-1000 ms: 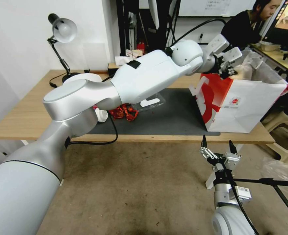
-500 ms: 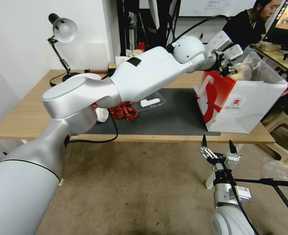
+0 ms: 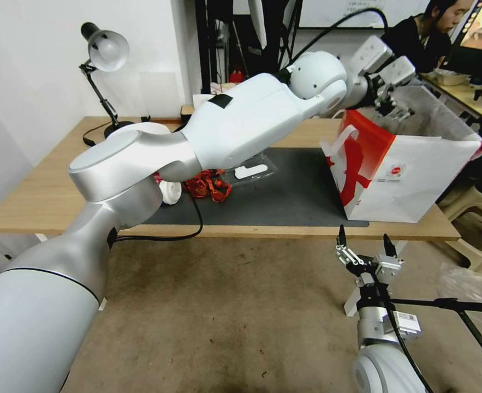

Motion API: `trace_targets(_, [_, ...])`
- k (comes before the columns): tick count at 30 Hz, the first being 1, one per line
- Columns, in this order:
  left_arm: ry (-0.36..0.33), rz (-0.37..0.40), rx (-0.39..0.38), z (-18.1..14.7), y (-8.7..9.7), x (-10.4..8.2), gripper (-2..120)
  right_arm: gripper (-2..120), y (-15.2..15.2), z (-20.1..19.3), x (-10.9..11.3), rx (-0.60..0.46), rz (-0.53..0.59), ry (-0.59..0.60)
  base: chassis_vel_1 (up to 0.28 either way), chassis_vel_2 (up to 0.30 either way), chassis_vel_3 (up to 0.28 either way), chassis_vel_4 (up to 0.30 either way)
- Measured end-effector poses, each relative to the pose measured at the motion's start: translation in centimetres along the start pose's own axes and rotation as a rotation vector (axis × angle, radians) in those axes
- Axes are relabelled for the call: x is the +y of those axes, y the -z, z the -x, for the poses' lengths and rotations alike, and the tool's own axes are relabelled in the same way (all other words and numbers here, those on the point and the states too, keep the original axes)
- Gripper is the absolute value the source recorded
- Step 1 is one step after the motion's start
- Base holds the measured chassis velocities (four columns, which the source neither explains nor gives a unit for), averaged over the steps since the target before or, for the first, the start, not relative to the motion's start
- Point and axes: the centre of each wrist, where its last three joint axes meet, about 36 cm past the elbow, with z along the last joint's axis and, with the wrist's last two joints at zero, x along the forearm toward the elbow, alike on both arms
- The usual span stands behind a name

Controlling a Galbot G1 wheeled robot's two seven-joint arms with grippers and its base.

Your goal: Pick up the trash from the table and place it into the takeout bag.

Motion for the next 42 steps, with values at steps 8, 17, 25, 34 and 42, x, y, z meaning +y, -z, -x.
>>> trace_targets(8, [0.16, -0.241, -0.145, -4.4, -1.6, -0.1, 100, 100, 0.2, 0.0, 0.1, -0.001, 0.0, 0.003, 0.0, 0.0, 0.0, 0.0])
trace_targets(17, [0.288, -0.371, -0.183, -7.9, -4.4, 0.1, 100, 100, 0.3, 0.0, 0.2, 0.0, -0.002, 0.006, 0.0, 0.0, 0.0, 0.0])
trace_targets(25, [0.337, -0.439, -0.199, -11.2, -9.2, -0.5, 100, 100, 0.5, -0.2, 0.3, 0.002, -0.004, 0.007, 0.0, 0.0, 0.0, 0.0])
trace_targets(34, [0.416, -0.456, -0.216, -16.7, -15.1, -0.1, 100, 100, 0.4, -0.3, 0.5, 0.005, -0.008, 0.009, 0.0, 0.0, 0.0, 0.0])
trace_targets(42, [0.499, -0.44, -0.246, -23.2, -19.4, -0.2, 100, 100, 0.2, -0.4, 0.8, 0.009, -0.007, 0.011, 0.0, 0.0, 0.0, 0.0])
